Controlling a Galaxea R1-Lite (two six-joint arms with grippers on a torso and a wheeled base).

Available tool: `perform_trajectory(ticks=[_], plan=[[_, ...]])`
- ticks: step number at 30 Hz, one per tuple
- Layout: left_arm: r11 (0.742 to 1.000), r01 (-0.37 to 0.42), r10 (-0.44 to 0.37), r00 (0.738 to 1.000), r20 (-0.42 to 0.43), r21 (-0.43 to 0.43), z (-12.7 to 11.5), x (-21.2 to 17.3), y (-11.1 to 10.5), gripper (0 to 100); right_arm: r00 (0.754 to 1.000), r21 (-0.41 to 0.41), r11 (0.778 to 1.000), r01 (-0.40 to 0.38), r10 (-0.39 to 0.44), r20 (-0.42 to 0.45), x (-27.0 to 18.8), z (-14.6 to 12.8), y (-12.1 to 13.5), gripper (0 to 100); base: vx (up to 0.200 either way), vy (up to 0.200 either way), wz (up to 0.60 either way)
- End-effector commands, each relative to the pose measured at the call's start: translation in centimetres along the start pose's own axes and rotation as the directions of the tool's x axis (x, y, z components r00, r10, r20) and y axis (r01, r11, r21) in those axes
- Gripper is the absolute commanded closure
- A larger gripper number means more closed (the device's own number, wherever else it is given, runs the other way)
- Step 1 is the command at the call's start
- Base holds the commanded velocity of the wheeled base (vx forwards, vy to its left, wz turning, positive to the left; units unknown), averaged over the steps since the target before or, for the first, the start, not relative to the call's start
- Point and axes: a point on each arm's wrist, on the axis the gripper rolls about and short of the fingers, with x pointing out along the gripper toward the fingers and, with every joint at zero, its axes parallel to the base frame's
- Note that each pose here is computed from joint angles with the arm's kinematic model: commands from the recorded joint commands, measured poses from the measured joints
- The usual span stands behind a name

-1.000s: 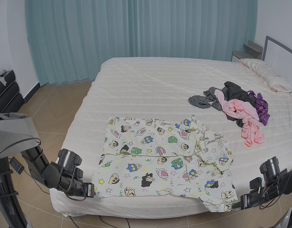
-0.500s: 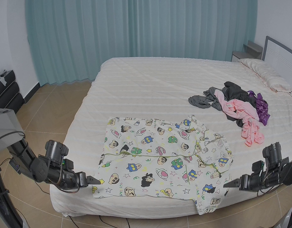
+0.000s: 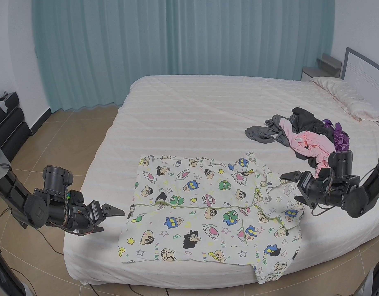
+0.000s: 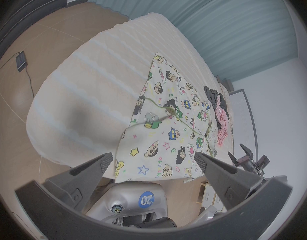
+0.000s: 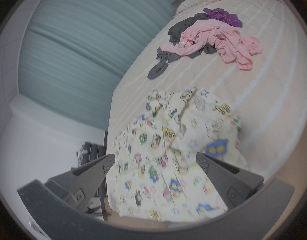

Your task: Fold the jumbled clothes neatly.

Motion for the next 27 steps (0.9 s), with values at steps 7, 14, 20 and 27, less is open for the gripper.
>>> perform_trajectory(ticks=[7,14,20,27], plan=[[1.0,-0.012,0.011,0.999,-0.032,-0.019,-0.4,0.6,0.5,0,0.999,0.022,1.0,0.004,-0.005,0.048,9.3,-1.4,1.1,0,0.171,0.0,0.0],[0.999,-0.024,0.023,0.999,-0.047,-0.029,-0.8,0.8,0.9,0,0.996,-0.004,0.996,0.089,-0.089,0.02,13.7,-3.2,1.7,0,0.0,0.0,0.0],[0.999,-0.025,0.023,0.998,-0.051,-0.034,-0.9,0.8,1.0,0,0.99,-0.011,0.99,0.141,-0.141,-0.002,15.3,-3.4,1.1,0,0.0,0.0,0.0],[0.999,-0.023,0.021,0.998,-0.059,-0.042,-1.0,0.9,1.0,0,0.989,-0.036,0.988,0.149,-0.149,-0.009,16.9,-3.7,0.7,0,0.0,0.0,0.0]])
